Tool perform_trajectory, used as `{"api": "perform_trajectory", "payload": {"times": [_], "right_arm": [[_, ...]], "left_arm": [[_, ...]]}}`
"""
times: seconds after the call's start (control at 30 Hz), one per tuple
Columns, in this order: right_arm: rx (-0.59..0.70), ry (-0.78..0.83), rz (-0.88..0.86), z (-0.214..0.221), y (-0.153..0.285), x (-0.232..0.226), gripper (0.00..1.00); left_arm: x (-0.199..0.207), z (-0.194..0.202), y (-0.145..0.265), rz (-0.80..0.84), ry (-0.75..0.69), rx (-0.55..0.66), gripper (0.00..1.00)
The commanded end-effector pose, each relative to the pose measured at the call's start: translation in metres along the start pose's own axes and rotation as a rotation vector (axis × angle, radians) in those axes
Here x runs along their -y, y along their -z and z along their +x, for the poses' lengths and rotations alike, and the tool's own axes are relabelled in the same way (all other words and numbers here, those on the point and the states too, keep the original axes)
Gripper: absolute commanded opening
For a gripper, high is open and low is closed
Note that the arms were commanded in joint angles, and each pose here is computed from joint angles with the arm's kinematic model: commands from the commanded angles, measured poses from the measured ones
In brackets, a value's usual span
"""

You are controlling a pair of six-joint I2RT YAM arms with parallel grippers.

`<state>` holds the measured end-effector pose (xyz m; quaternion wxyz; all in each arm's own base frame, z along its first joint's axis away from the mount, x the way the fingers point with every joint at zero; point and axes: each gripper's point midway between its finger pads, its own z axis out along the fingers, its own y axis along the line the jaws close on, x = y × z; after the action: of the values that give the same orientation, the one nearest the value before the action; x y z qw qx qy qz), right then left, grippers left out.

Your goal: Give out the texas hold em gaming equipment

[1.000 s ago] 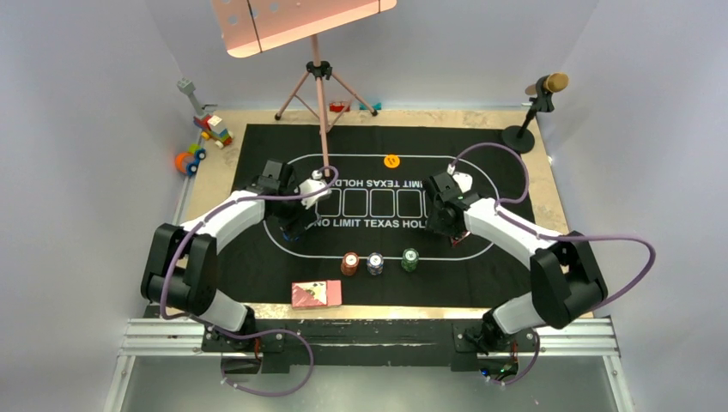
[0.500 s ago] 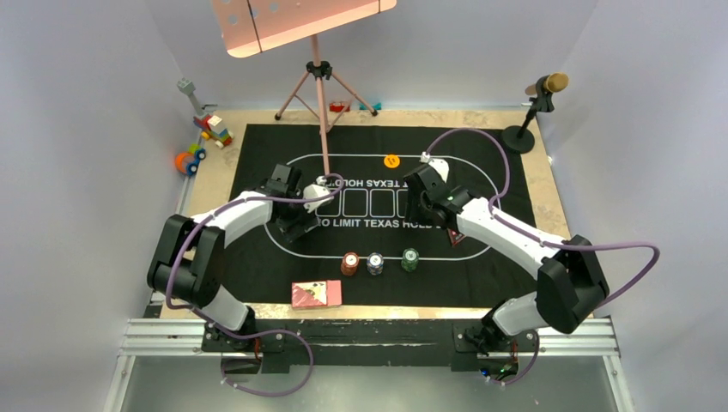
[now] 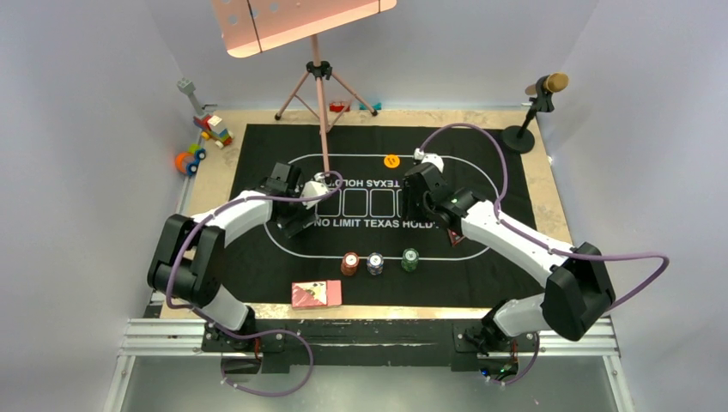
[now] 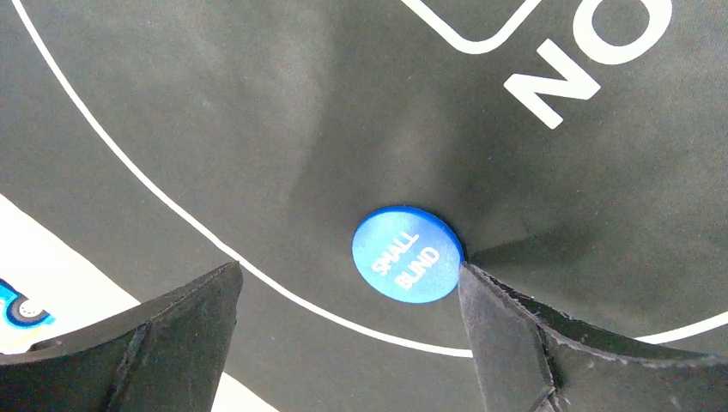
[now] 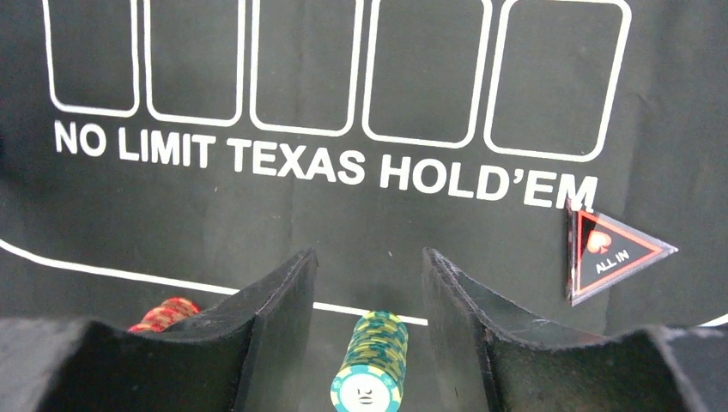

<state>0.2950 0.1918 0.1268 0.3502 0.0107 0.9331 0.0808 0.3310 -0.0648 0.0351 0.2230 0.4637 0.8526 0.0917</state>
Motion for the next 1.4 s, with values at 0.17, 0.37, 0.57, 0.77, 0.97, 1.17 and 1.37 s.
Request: {"api": "perform_trajectory", "payload": {"times": [0.17,0.37,0.57,0.77,0.97,1.17,1.37], "right_arm": [[0.075,0.241,-0.228,-0.020,0.022,-0.075,0.65],[0.073,0.390,-0.360,-0.011,0.031,-0.126,0.75],[0.043,0.498,-0.532,0.019,0.044,-0.172,0.78],[-0.034,0.576,-0.585,0.062,0.038,-0.190,0.78],[-0.101,0.653,-0.560,0.101,0.026,-0.189,0.80],[-0.099,0.670,-0.495,0.111,0.014,-0.180,0.80],[-0.096,0.664,-0.471,0.115,0.009,-0.175,0.75]], "left_arm": [[-0.006,-0.010,0.045,0.031,0.098,0.074,1.00],[-0.009,-0.042,0.134,0.128,0.309,0.305,1.00],[-0.010,-0.033,0.167,0.164,0.486,0.373,1.00],[-0.006,-0.029,0.179,0.150,0.589,0.391,1.00],[-0.004,-0.027,0.175,0.152,0.612,0.376,1.00],[0.002,-0.024,0.165,0.176,0.602,0.358,1.00],[0.004,-0.020,0.160,0.173,0.590,0.349,1.00]]}}
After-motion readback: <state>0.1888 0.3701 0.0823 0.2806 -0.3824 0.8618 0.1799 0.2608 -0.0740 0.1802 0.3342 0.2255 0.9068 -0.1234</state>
